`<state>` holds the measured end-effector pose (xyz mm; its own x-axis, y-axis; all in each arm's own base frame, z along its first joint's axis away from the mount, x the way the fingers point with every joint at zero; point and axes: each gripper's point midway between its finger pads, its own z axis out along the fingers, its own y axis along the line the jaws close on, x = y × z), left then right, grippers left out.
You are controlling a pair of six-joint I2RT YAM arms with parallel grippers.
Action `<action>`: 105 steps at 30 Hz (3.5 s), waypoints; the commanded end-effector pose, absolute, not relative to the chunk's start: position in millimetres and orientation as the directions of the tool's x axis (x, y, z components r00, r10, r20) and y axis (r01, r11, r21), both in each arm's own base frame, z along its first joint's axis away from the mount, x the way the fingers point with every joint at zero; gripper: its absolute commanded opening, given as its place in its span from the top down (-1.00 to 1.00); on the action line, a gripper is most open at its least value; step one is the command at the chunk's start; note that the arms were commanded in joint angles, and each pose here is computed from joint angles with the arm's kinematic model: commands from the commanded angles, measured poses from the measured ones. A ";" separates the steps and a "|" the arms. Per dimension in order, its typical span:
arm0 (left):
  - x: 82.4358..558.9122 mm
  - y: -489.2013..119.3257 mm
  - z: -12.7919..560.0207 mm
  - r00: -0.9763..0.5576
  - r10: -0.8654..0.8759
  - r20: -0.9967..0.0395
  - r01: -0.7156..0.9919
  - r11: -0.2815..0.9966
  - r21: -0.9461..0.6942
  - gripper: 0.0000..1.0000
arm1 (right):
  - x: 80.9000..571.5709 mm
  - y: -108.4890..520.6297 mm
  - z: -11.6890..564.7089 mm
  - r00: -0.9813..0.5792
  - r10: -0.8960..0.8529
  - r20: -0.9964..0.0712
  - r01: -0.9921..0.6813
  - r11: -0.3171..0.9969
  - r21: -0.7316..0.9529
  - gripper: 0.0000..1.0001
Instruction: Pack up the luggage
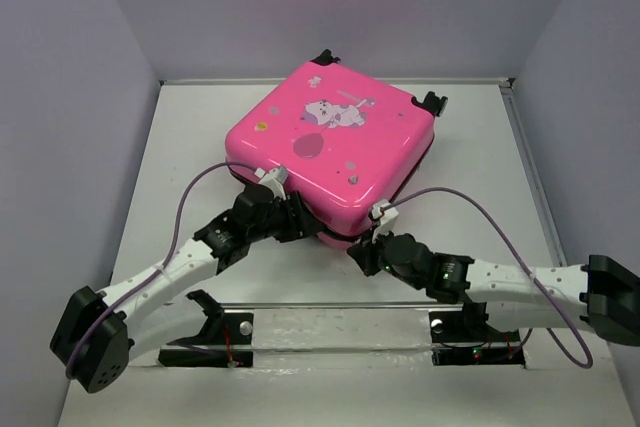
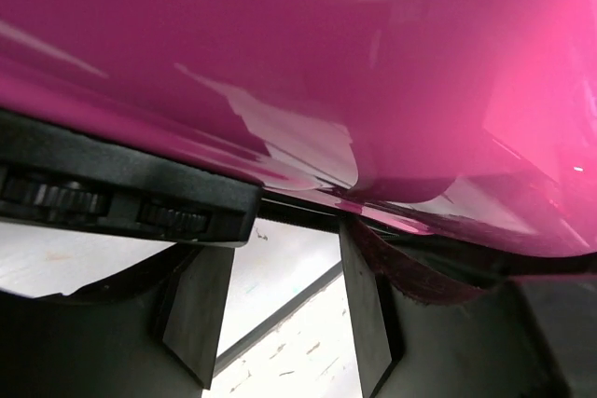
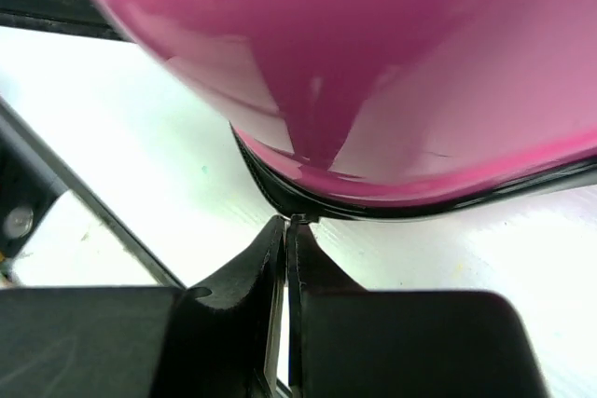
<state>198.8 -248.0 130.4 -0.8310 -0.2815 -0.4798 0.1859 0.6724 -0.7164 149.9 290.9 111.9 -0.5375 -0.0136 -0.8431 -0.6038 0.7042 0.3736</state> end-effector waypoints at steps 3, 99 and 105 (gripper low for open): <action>248.4 -284.8 217.8 -0.681 -0.427 -0.594 0.333 0.542 -0.772 -0.19 | 89.9 352.6 127.5 -0.604 -0.079 -0.793 -0.648 0.628 0.431 0.86; 325.6 -105.8 324.8 -0.223 -0.637 -0.738 0.112 0.735 -0.668 -0.84 | 436.5 163.4 360.3 -0.469 0.160 -0.869 -0.390 0.845 0.366 -0.95; 345.9 -99.9 326.0 -0.237 -0.619 -0.749 0.101 0.751 -0.653 -0.93 | 329.5 197.3 351.4 -0.426 0.120 -0.897 -0.574 0.731 0.370 0.86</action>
<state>331.6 -98.7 320.2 -0.2203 -0.6390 -0.7370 0.0656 0.7441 -0.6648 388.0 169.4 406.5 -0.3297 0.1962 -0.9235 -0.4847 0.8042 0.3440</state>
